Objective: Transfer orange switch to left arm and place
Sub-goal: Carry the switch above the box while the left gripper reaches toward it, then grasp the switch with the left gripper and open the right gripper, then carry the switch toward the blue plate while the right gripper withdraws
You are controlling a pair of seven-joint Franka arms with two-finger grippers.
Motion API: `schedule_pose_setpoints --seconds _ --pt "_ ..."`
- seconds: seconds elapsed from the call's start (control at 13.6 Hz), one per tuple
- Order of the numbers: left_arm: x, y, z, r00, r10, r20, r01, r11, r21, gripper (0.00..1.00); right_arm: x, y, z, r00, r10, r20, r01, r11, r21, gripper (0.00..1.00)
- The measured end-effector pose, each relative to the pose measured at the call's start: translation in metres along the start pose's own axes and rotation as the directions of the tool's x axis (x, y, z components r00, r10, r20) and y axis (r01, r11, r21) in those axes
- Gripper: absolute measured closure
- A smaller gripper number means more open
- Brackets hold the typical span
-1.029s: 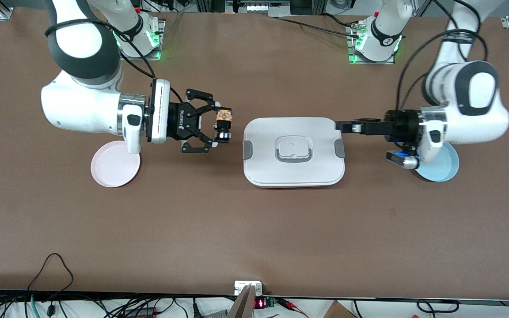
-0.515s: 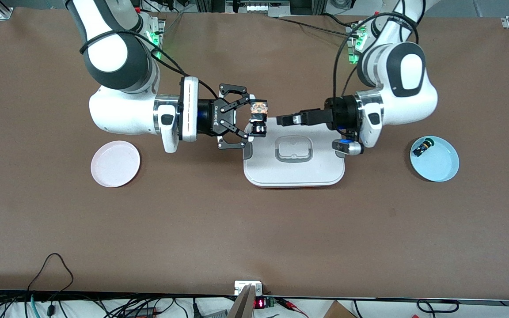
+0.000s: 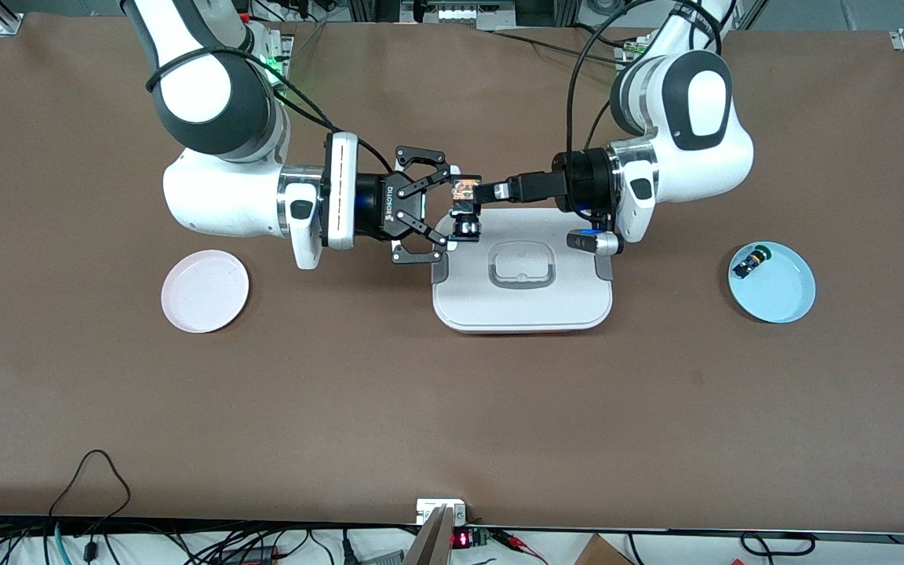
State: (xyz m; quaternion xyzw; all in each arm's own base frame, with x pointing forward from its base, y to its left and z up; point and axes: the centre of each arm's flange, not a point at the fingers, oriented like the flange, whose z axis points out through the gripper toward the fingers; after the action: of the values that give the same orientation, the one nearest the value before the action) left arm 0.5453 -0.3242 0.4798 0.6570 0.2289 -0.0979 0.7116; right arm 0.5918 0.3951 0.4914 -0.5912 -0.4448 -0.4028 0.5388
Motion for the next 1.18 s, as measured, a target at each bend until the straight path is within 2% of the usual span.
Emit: schedule_pose_setpoints --seconds 0.15,0.22,0.37,0.51,0.59,0.74,1.03,1.18 --pt "-0.001 0.005 0.000 1.000 0.008 -0.005 -0.008 1.000 -0.005 0.01 0.000 0.000 0.000 1.000 0.000 0.000 0.000 1.000 0.000 0.28" --pt "-0.001 0.006 0.000 1.000 0.010 -0.011 -0.010 1.000 -0.005 0.07 0.000 0.000 0.000 1.000 0.000 0.000 0.000 1.000 0.000 0.28" --pt "-0.001 0.006 0.002 1.000 0.018 -0.021 -0.018 1.000 -0.001 0.31 0.000 0.000 0.001 1.000 0.000 0.000 0.000 1.000 0.001 0.28" --pt "0.000 0.005 0.001 0.999 0.039 -0.036 -0.038 0.999 0.004 0.49 0.000 -0.001 0.002 1.000 0.000 0.001 0.000 1.000 0.004 0.28" --pt "0.000 0.005 0.001 0.998 0.045 -0.039 -0.044 0.999 0.005 0.49 0.000 -0.002 0.004 1.000 -0.001 0.002 0.000 1.000 0.006 0.28" --pt "0.000 0.006 0.001 0.996 0.075 -0.043 -0.074 0.997 0.006 0.64 -0.002 -0.002 0.005 1.000 0.006 0.003 -0.006 1.000 0.006 0.28" --pt "0.002 0.005 -0.001 0.996 0.078 -0.047 -0.077 0.997 0.007 0.64 -0.005 -0.001 0.008 1.000 0.022 -0.004 -0.022 1.000 0.004 0.27" --pt "0.011 0.008 -0.014 0.993 0.094 -0.067 -0.093 0.995 0.020 0.65 -0.010 0.001 0.010 0.997 0.071 -0.038 -0.071 0.997 0.001 0.13"
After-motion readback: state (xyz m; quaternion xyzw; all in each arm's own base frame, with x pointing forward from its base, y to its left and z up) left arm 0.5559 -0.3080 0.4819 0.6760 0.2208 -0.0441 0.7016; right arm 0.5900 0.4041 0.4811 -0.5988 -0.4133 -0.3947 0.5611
